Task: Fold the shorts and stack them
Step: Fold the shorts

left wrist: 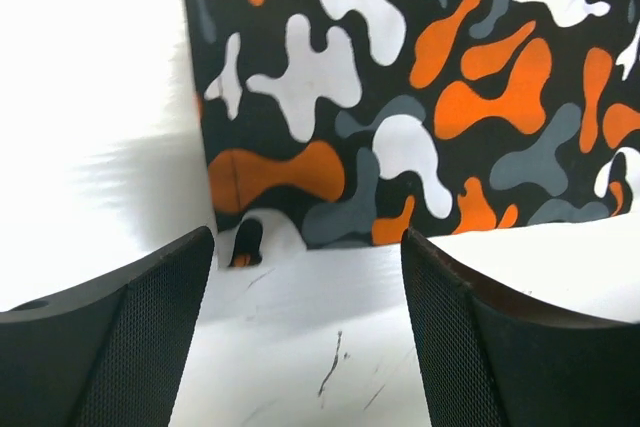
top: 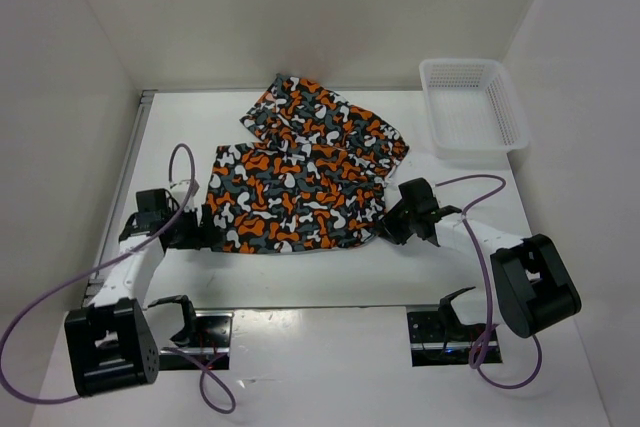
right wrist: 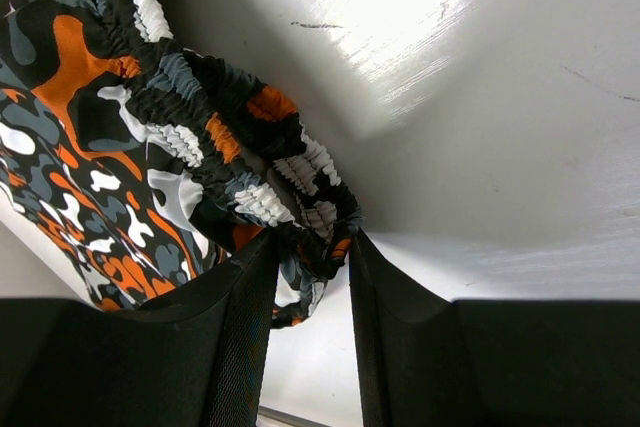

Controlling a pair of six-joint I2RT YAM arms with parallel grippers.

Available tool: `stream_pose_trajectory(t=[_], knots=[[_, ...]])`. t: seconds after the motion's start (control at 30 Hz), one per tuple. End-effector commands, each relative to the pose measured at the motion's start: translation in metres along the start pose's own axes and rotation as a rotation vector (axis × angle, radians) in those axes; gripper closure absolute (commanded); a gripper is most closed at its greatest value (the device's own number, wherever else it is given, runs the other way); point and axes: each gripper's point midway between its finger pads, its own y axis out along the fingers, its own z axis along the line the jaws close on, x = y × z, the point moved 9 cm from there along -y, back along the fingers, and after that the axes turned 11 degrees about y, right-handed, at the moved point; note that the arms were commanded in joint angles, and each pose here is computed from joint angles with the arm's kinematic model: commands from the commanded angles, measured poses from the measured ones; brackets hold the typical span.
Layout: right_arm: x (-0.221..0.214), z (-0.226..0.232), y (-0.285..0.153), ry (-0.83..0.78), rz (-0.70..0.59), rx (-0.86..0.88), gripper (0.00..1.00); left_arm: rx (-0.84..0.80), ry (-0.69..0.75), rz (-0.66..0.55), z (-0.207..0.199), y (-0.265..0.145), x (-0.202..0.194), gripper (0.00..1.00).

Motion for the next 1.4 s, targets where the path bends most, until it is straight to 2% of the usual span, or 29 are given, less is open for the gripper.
stream_pose_trajectory(t=[0.0, 0.27, 0.33, 0.43, 0.53, 0.57, 0.63, 0.67, 0.7, 0.73, 0.77, 0.83, 0.97, 1.07, 1.17, 1.33, 1.37], knots=[[0.003, 0.007, -0.005, -0.013, -0.03, 0.032, 0.61, 0.05, -0.022, 0.064, -0.001, -0.009, -0.015, 0.17], [0.003, 0.006, -0.004, -0.012, -0.038, 0.021, 0.61, -0.004, -0.062, 0.213, -0.004, 0.008, -0.041, 0.17], [0.003, 0.006, -0.004, -0.012, -0.038, 0.021, 0.61, -0.019, -0.062, 0.204, -0.006, 0.012, -0.046, 0.17], [0.003, 0.006, -0.004, -0.012, -0.038, 0.021, 0.61, -0.025, -0.034, 0.123, -0.005, 0.016, -0.04, 0.2], [0.003, 0.006, -0.004, -0.012, -0.038, 0.021, 0.61, -0.031, -0.031, 0.112, -0.004, 0.018, -0.039, 0.28], [0.003, 0.006, -0.004, -0.012, -0.038, 0.021, 0.61, -0.041, -0.034, 0.114, -0.004, 0.021, -0.039, 0.32], [0.003, 0.006, -0.004, -0.012, -0.038, 0.021, 0.61, -0.055, -0.036, 0.113, -0.004, 0.023, -0.036, 0.51], [0.003, 0.006, -0.004, -0.012, -0.038, 0.021, 0.61, -0.055, -0.036, 0.113, -0.004, 0.023, -0.036, 0.63], [0.004, 0.005, -0.004, -0.012, -0.047, 0.02, 0.61, -0.053, -0.031, 0.103, -0.003, 0.022, -0.032, 0.87], [0.004, 0.005, -0.004, -0.012, -0.047, 0.02, 0.64, -0.05, -0.027, 0.094, -0.002, 0.021, -0.028, 0.97], [0.004, 0.007, -0.004, -0.012, -0.048, 0.029, 0.69, -0.053, -0.032, 0.105, -0.003, 0.021, -0.03, 1.0], [0.005, 0.01, -0.005, -0.012, -0.059, 0.036, 0.75, -0.05, -0.027, 0.092, -0.002, 0.019, -0.022, 1.0], [0.007, 0.012, -0.005, -0.021, -0.077, 0.033, 0.99, -0.027, 0.012, 0.005, 0.001, 0.008, 0.007, 1.0], [0.009, 0.017, -0.014, -0.044, -0.089, 0.038, 1.0, -0.043, 0.029, -0.04, 0.0, 0.002, 0.023, 1.0], [0.015, 0.038, -0.038, -0.105, -0.14, 0.096, 1.0, -0.058, 0.075, -0.144, -0.001, -0.014, 0.057, 1.0], [0.029, 0.104, -0.109, -0.304, -0.258, 0.296, 1.0, -0.078, 0.254, -0.479, -0.008, -0.061, 0.145, 1.0], [0.032, 0.125, -0.134, -0.332, -0.29, 0.372, 1.0, -0.075, 0.305, -0.573, -0.01, -0.083, 0.171, 1.0]])
